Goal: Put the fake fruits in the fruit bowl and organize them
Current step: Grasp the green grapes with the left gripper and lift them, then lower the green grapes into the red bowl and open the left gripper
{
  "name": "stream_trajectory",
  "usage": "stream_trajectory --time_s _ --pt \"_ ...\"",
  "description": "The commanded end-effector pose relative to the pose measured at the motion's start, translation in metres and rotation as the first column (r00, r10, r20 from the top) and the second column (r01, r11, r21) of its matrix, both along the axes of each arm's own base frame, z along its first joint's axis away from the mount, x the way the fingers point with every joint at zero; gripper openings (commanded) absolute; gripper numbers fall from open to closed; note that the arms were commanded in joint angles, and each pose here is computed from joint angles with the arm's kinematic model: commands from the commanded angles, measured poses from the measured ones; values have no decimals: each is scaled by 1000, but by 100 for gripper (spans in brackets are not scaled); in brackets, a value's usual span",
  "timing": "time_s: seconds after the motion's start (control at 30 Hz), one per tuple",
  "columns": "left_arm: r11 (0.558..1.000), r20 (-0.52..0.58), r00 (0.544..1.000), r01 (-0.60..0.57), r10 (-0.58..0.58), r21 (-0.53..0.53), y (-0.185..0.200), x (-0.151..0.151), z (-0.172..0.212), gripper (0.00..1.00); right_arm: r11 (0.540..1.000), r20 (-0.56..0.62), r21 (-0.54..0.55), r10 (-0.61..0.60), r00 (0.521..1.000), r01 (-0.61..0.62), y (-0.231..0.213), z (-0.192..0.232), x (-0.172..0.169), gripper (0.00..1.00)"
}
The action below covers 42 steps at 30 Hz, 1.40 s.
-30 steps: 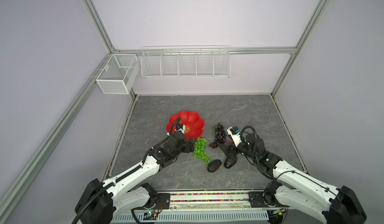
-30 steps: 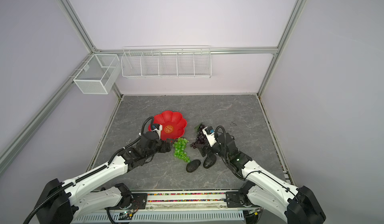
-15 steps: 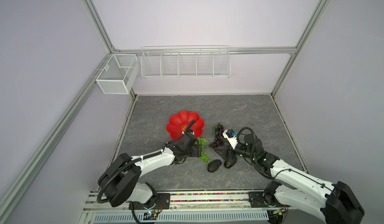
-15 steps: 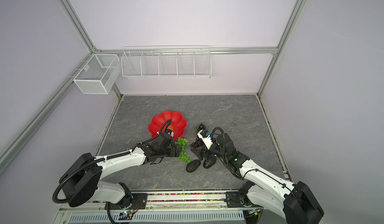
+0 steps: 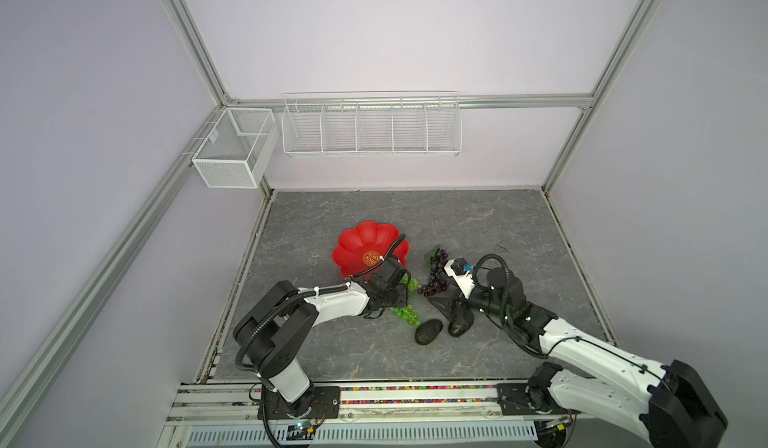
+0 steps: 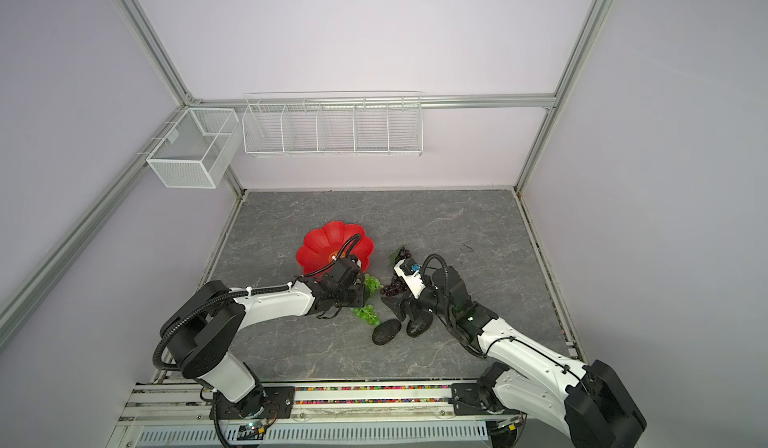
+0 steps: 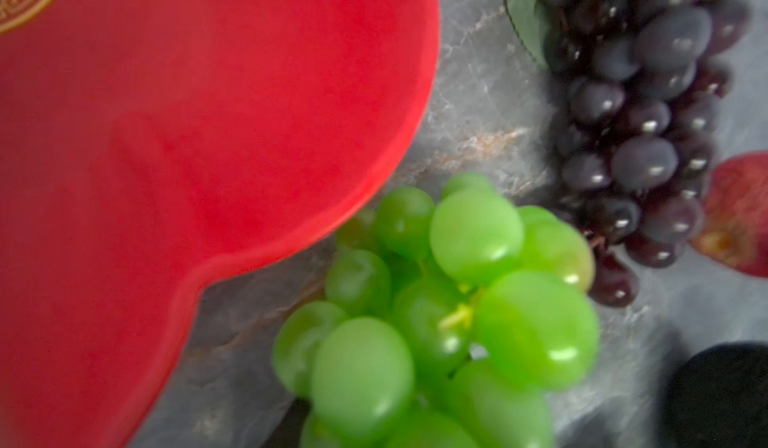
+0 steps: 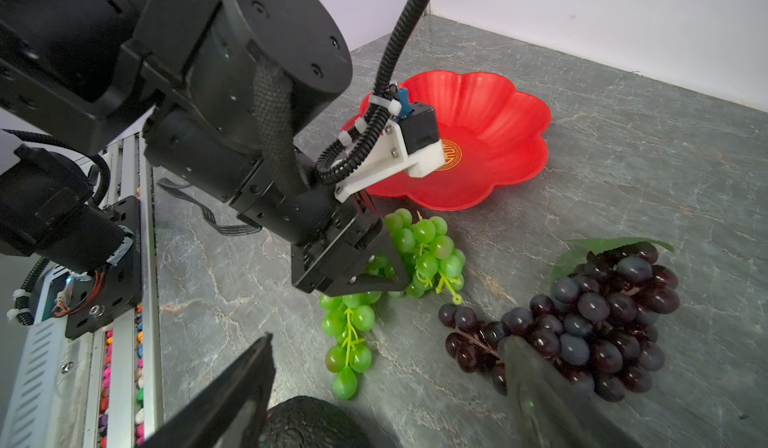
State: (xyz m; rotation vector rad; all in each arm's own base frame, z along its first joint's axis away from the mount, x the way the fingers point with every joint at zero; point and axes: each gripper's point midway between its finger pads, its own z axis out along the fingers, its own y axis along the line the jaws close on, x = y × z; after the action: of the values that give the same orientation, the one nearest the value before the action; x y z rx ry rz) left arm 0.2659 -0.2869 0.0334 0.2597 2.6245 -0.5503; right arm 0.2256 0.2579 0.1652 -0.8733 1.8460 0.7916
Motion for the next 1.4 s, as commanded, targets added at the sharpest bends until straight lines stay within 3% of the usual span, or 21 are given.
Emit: stream_trajectory --time_s 0.0,0.1,0.27,0.6,0.83,1.1,1.27,1.37 --pt "999 17 999 30 -29 -25 -12 2 10 23 1000 31 -4 3 1000 -3 1 2 1 88" --pt "997 45 998 52 -49 -58 -17 2 25 14 1000 34 -9 -10 999 11 -1 0 3 88" --pt "993 129 991 52 -38 -106 -18 7 72 12 1000 37 -10 -29 999 29 -2 0 7 88" --pt "997 357 932 -70 58 19 29 45 158 13 999 39 14 -52 998 52 -5 5 10 88" --pt "976 257 959 -158 116 150 75 99 134 12 999 22 32 -17 1000 16 2 5 7 88" --pt "932 171 973 -199 152 304 96 135 85 13 999 8 53 -3 1000 3 7 7 7 88" --pt "915 161 972 -218 172 340 103 146 64 17 999 1 47 -16 1000 16 8 6 11 88" --pt "909 152 973 -216 172 356 104 148 58 27 999 11 47 -26 1000 25 6 7 11 88"
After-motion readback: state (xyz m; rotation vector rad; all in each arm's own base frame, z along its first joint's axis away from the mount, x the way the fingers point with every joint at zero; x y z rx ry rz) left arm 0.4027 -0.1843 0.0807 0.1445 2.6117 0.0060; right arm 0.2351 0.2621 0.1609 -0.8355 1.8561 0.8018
